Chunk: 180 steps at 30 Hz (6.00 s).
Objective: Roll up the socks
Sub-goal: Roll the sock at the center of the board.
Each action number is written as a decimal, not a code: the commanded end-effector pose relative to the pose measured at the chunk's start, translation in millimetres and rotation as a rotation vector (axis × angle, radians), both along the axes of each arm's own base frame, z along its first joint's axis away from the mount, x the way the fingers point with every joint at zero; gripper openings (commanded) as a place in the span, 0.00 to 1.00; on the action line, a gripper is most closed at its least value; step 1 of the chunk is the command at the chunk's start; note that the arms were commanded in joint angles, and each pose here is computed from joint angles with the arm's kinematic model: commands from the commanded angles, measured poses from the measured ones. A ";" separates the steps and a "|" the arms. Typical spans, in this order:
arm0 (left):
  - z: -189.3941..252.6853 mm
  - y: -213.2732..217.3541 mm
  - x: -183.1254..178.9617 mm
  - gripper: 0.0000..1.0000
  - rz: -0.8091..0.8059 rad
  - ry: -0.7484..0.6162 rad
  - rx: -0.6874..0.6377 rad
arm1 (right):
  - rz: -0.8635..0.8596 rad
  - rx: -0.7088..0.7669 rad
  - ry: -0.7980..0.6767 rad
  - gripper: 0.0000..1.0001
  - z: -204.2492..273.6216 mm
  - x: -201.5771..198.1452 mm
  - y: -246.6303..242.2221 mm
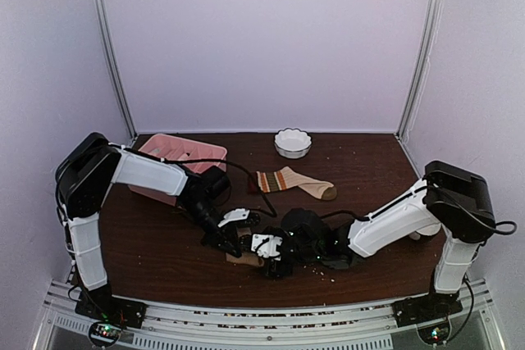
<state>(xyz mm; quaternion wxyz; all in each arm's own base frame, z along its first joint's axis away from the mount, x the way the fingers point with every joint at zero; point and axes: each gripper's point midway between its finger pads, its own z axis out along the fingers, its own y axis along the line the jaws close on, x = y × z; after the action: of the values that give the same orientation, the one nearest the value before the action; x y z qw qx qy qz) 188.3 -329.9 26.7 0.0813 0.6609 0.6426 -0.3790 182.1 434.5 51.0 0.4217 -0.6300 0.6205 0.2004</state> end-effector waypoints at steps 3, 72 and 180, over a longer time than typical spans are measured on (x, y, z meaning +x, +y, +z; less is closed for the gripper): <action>-4.5 4.3 -7.4 0.00 -0.044 0.033 0.011 | 0.139 -0.100 0.040 0.70 -25.5 -20.5 4.5; 13.1 -25.6 62.9 0.46 0.103 -0.109 0.092 | -0.612 -0.106 1.393 0.00 -112.3 -30.5 -54.9; -9.0 -4.5 6.8 0.00 -0.054 0.206 0.146 | -0.271 0.064 0.067 0.97 23.3 17.9 -76.9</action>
<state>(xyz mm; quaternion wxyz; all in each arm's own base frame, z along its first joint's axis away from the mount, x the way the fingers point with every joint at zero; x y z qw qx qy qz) 202.9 -342.8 23.3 -0.0141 0.6390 0.6643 -0.3875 222.7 345.1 71.6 0.4276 -0.3780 0.7836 0.2456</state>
